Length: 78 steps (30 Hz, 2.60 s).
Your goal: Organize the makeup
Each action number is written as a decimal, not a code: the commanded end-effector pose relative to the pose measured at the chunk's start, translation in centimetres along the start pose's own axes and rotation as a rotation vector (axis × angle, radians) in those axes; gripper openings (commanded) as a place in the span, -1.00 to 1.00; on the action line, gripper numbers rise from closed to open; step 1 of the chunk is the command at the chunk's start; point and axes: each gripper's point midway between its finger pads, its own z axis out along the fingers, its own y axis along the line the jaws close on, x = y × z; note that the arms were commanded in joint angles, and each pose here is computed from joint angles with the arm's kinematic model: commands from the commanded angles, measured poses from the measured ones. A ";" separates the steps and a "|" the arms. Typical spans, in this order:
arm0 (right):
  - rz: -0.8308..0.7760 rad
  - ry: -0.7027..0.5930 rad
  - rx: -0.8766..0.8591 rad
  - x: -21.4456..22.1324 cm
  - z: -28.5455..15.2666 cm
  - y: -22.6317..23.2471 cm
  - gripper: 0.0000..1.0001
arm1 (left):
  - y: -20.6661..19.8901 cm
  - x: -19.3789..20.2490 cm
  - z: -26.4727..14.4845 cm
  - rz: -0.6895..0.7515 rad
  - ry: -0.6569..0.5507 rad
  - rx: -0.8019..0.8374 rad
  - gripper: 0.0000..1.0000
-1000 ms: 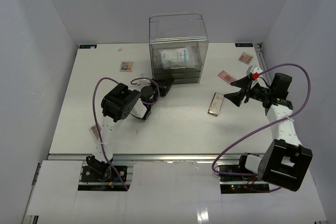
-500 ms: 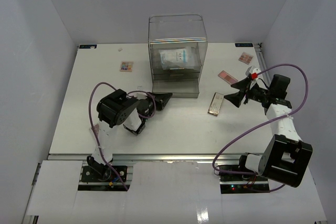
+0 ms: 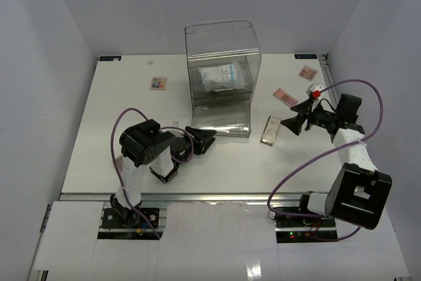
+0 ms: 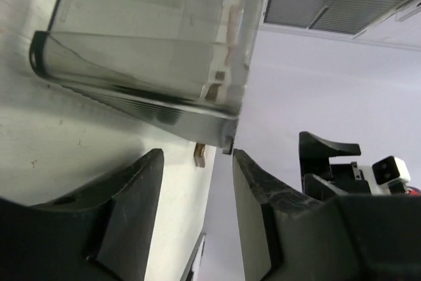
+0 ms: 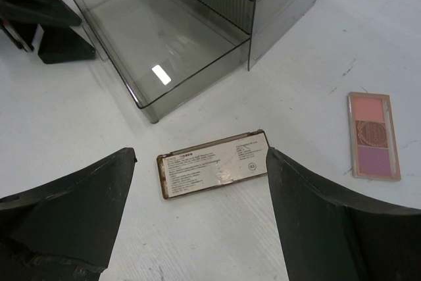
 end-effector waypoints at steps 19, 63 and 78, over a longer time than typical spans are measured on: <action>0.369 0.477 0.445 6.4 4.7 -1.4 0.80 | -5.7 1.3 -13.2 0.432 0.087 0.187 0.96; 0.527 0.707 0.756 16.3 7.4 -3.7 0.96 | -16.4 -8.2 -14.2 1.469 -0.147 -0.187 0.96; 0.513 0.651 0.575 13.7 7.6 0.3 0.77 | -16.8 -8.6 -14.5 1.461 -0.169 -0.175 0.96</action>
